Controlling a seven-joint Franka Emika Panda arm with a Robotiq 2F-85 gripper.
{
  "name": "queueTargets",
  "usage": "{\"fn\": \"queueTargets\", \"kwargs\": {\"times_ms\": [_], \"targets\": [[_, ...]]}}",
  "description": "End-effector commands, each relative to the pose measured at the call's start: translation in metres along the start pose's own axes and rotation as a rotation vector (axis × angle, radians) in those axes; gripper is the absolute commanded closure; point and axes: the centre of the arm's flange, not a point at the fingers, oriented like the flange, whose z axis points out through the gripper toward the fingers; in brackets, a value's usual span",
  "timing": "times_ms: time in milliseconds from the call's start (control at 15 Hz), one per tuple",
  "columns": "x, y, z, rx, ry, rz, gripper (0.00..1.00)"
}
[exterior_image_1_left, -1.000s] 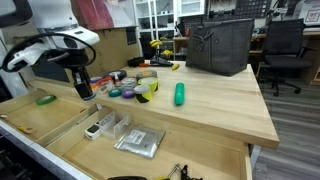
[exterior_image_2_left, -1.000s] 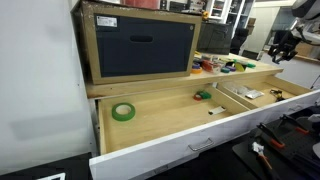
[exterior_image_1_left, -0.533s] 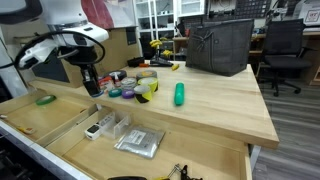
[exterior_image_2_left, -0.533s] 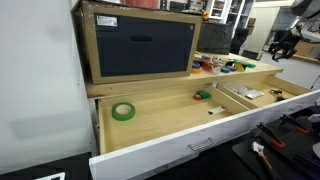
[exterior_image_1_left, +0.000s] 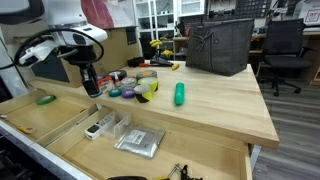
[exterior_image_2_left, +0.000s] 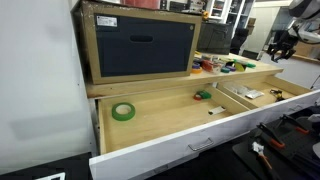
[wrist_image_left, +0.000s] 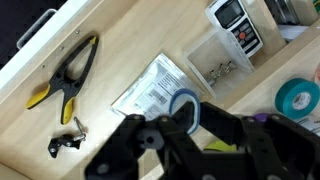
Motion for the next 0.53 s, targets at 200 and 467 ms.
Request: {"fn": "queueTargets", "kwargs": {"times_ms": [200, 467], "targets": [[0.030, -0.012, -0.023, -0.058, 0.023, 0.034, 0.96], [0.068, -0.007, -0.039, -0.055, 0.081, 0.056, 0.96]]}}
